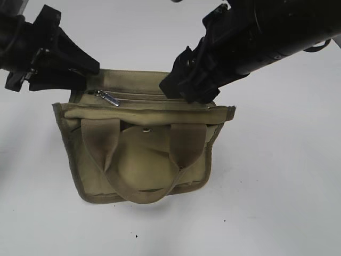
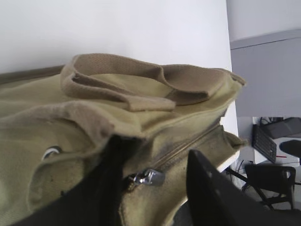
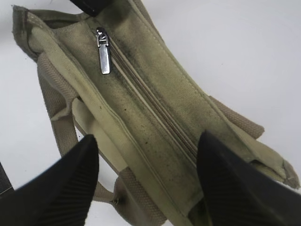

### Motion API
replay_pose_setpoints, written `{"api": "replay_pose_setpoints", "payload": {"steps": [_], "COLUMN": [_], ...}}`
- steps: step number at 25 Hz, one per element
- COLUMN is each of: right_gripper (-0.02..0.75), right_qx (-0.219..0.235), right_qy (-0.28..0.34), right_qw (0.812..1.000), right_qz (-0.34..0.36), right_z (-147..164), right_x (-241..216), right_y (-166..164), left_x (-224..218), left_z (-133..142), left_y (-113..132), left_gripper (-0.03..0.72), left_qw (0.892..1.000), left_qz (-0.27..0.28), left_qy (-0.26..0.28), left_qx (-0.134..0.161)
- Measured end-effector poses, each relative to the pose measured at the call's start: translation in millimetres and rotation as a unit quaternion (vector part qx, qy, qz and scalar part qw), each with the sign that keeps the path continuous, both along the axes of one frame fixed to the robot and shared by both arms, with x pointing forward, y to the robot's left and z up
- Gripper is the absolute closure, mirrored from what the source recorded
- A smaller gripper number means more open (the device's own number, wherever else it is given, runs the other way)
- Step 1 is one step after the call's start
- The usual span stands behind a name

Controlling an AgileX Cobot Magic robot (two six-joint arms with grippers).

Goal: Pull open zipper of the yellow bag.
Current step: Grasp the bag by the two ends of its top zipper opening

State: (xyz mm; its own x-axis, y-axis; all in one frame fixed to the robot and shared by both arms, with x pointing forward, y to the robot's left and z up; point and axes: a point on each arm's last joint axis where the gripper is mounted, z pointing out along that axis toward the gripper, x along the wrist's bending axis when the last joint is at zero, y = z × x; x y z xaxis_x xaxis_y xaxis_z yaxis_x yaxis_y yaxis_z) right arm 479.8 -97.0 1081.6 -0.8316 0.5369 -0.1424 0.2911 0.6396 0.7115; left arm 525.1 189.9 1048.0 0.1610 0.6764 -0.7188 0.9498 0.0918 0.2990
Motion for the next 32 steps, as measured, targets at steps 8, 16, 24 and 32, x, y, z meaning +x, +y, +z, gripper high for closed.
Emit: {"api": "replay_pose_setpoints", "payload": {"steps": [8,16,24,32], "right_gripper": [0.227,0.227,0.228,0.317], "right_qx": [0.001,0.004,0.023,0.014], "right_qy": [-0.002,-0.007,-0.060,-0.119], "right_qw": [1.000,1.000,0.998,0.991], "right_qz": [0.000,-0.002,0.020,0.055], "right_z": [0,1,8,8], "right_x": [0,1,-3,-1], "right_y": [0,0,14,25], "left_x": [1,8,17,19], "left_z": [2,0,-12,-6], "left_y": [7,2,-4,-5], "left_gripper": [0.340,0.340,0.358,0.543], "left_qw": [0.998,0.999,0.998,0.999], "left_qz": [-0.003,0.021,0.034,0.024], "left_qy": [0.014,0.029,0.049,0.032], "left_qx": [0.059,0.019,0.004,0.000]}}
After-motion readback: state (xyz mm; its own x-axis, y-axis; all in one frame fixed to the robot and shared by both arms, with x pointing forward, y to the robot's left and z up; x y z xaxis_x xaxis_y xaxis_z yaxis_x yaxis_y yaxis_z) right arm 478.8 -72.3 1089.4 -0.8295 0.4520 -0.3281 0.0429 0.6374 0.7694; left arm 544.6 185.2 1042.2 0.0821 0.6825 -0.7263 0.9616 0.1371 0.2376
